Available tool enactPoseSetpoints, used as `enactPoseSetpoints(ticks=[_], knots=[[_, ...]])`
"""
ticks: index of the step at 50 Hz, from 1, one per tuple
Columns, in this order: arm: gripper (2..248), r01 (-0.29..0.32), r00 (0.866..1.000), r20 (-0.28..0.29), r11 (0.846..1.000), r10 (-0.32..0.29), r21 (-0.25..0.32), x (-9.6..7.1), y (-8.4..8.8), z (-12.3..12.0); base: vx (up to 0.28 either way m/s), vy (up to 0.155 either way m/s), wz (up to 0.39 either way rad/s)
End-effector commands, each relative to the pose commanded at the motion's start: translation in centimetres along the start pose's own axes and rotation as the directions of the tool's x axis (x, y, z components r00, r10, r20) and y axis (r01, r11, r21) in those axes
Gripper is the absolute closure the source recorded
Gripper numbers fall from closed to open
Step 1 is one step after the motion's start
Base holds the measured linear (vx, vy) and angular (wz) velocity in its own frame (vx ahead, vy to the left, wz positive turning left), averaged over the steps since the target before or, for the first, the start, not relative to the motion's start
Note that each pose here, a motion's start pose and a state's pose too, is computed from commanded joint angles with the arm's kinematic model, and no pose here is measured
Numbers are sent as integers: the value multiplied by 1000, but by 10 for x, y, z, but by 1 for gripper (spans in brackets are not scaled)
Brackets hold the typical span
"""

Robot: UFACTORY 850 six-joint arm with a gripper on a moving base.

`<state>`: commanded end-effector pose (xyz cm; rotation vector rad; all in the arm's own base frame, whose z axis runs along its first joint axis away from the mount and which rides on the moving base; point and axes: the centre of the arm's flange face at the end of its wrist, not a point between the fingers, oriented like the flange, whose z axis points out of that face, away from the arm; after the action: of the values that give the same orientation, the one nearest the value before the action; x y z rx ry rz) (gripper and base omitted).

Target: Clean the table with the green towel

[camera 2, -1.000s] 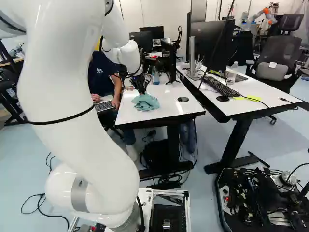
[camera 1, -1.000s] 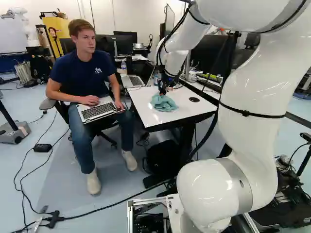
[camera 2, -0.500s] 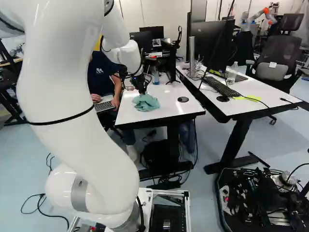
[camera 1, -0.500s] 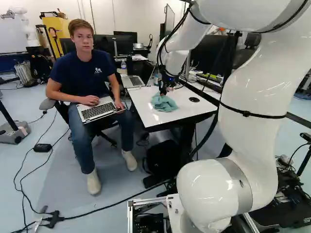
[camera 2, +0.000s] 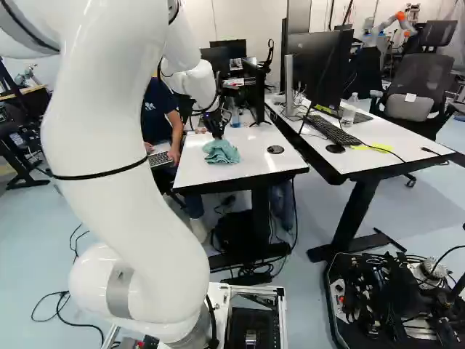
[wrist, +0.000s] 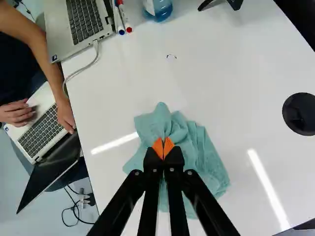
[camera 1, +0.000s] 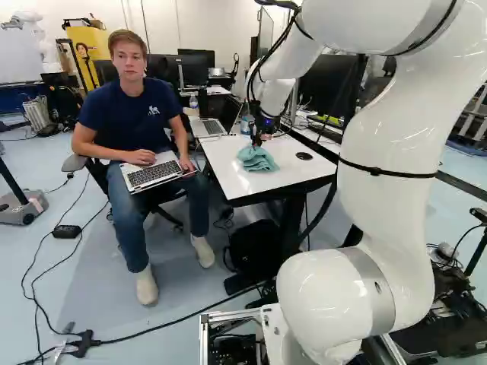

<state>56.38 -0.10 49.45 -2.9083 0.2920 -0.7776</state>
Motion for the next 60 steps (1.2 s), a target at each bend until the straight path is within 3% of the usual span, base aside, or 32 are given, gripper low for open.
enactPoseSetpoints(ticks=[37, 60], knots=[[228, -32, 999, -36, 999, 32, -13, 51, 16, 28, 0, 0, 0], [228, -32, 997, -64, 999, 32, -9, 85, 15, 51, 0, 0, 0]])
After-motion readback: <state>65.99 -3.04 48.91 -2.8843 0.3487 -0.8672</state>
